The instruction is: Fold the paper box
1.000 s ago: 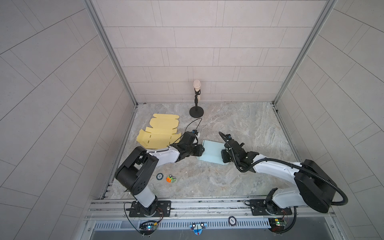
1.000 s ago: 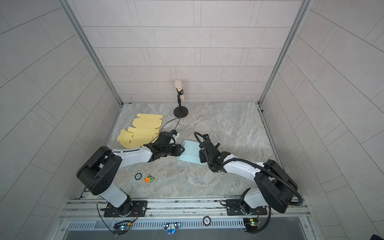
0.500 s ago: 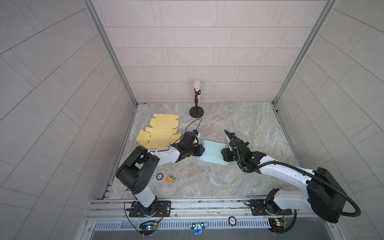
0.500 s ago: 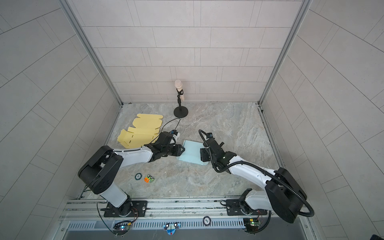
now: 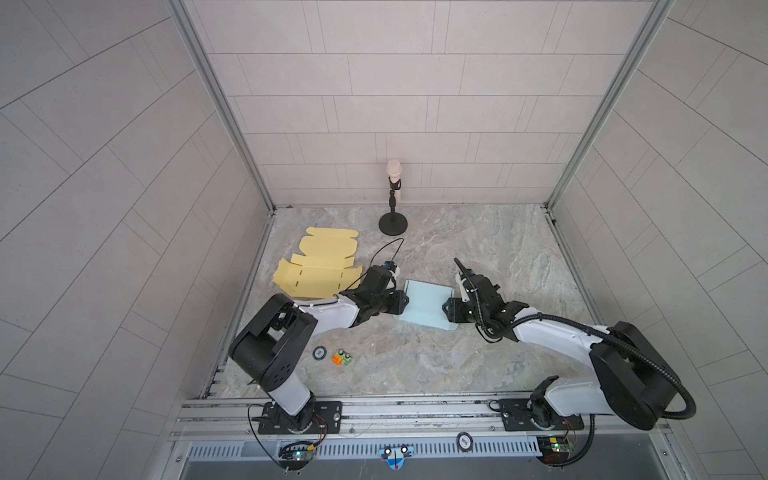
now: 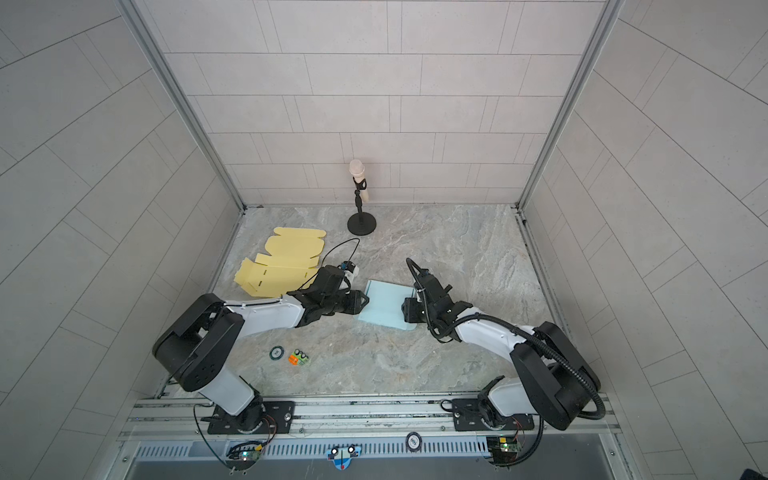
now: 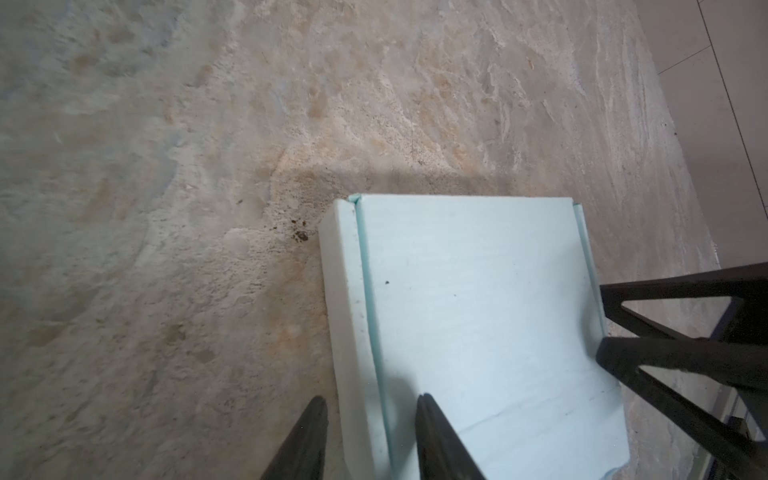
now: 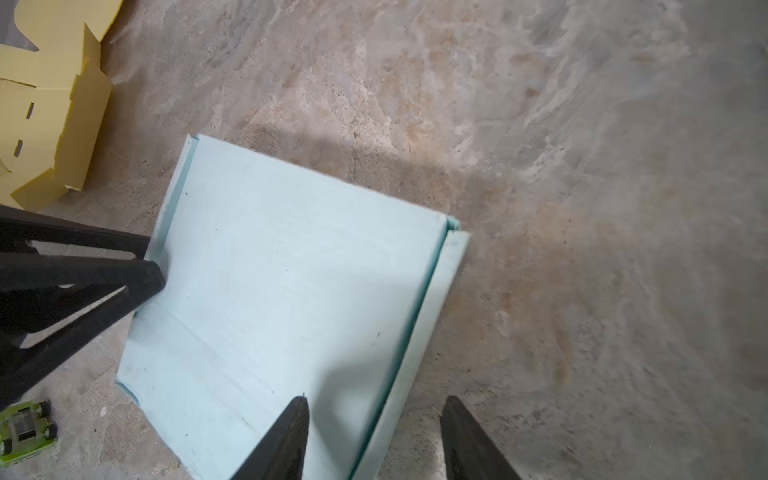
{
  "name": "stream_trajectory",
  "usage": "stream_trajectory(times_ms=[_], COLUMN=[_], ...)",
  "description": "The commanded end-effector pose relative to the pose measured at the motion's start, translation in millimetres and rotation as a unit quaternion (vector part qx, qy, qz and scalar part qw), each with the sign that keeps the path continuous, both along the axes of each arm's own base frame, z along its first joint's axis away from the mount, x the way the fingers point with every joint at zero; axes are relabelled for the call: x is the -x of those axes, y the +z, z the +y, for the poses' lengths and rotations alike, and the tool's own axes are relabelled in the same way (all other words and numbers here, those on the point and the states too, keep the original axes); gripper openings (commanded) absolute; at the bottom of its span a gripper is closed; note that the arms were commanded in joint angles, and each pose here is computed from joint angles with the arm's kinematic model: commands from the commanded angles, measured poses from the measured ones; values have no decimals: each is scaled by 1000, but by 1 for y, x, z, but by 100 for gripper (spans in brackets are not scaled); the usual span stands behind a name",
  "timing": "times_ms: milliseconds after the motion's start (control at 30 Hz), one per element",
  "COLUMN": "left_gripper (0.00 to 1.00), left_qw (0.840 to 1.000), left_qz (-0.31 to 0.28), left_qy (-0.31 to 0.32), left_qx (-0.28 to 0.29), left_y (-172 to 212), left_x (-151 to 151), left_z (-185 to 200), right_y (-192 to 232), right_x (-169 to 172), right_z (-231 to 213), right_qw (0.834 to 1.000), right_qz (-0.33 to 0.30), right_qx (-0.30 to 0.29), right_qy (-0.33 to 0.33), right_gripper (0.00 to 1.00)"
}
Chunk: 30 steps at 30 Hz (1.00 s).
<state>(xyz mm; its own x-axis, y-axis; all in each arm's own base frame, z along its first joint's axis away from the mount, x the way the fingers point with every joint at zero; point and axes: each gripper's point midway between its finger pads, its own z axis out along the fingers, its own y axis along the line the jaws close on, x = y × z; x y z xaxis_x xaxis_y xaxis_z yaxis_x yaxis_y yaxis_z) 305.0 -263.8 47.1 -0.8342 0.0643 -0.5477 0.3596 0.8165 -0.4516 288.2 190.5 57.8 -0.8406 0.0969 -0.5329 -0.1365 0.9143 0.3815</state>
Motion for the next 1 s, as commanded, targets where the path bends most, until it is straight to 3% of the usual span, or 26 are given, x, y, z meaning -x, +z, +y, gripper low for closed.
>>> stream_trajectory(times_ms=[0, 567, 967], left_gripper=[38, 36, 47], left_qw=[999, 999, 999], left_qz=[24, 23, -9], left_qy=[0, 4, 26], left_qx=[-24, -24, -39], left_y=[-14, -14, 9], left_x=[16, 23, 26], left_z=[9, 11, 29], right_y=[10, 3, 30], right_x=[-11, -25, -16], right_z=[11, 16, -4], right_qw=[1000, 999, 998], right_qz=[-14, -7, -30], right_qx=[-16, 23, 54], right_qy=[11, 39, 25], right_gripper=[52, 44, 67])
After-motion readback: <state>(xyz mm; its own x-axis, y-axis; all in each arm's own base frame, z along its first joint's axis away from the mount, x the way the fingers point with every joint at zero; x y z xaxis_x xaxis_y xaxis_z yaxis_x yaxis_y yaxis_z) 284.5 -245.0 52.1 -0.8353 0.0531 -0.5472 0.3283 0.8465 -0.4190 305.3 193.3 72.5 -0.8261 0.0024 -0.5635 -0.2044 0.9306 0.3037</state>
